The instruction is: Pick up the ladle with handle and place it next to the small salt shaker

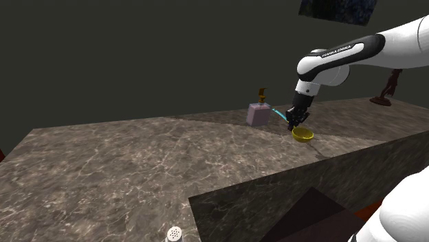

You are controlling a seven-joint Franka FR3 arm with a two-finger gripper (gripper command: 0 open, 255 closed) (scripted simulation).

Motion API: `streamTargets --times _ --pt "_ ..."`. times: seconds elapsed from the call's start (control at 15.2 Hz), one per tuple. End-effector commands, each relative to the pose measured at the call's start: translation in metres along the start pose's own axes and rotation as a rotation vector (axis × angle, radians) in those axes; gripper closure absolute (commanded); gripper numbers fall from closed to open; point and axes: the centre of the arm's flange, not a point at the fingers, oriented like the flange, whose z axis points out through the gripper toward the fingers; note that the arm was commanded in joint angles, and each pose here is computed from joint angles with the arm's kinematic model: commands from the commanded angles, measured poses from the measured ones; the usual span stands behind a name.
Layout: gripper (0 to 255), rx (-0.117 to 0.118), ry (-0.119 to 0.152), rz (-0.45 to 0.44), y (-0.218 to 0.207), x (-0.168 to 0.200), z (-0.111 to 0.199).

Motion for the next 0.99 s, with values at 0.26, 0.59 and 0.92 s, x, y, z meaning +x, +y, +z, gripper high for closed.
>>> streamTargets --times 0.26,0.59,0.92 --pt "255 0.000 -0.001 0.000 -0.005 -0.003 -0.031" --pt "255 0.000 -0.001 0.000 -0.009 -0.006 -0.057" --pt "255 0.000 -0.001 0.000 -0.048 -0.015 -0.057"
